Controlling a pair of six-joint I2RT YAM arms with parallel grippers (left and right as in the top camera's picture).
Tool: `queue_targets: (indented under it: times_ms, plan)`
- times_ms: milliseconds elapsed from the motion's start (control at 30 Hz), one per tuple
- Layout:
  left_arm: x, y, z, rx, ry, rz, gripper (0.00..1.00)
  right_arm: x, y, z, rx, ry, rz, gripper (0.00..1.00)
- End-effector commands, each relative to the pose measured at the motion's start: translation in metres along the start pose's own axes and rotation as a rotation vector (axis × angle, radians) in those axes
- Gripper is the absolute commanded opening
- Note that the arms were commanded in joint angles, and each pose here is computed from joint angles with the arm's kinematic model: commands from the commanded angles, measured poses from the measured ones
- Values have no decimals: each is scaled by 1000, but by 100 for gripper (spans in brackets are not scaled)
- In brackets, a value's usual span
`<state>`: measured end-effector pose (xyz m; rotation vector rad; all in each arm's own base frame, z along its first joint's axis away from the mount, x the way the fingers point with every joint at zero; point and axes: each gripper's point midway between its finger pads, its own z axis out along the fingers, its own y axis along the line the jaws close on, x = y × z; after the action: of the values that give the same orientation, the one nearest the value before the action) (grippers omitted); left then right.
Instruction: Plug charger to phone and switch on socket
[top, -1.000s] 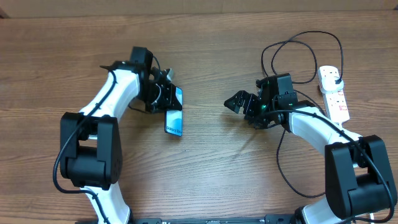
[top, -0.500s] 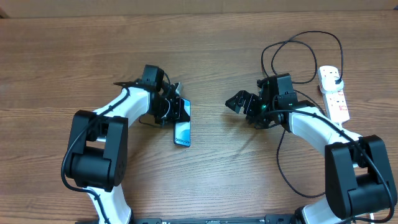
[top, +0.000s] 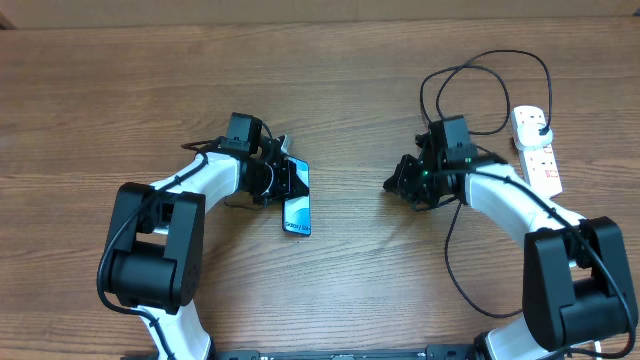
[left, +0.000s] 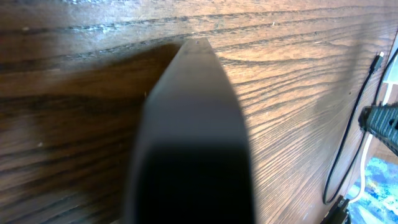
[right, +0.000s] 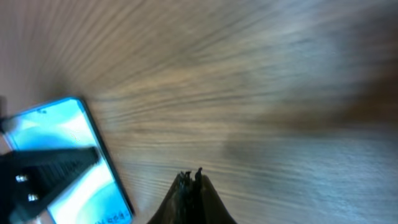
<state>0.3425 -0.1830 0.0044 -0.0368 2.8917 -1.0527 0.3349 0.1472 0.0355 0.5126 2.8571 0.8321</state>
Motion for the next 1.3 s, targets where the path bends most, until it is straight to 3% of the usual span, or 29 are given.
queue_targets:
  times_ms: [0,133,300,433,533,1267]
  plan:
    - [2,6,1,-38,-10,29,4,-36,12,-27,85,-111,-16,4]
    - [2,6,1,-38,-10,29,4,-48,-8,-58,304,-164,15,7]
    - [1,5,1,-37,-14,32,5,-44,-41,-79,514,-182,34,29]
    - [0,5,1,-36,-18,35,4,-40,-57,-85,601,-181,37,89]
    - [0,5,1,-35,-19,36,4,-39,-59,-86,615,-182,37,100]
    - [-1,7,1,-50,-23,35,4,-31,-82,-72,652,-181,38,100]
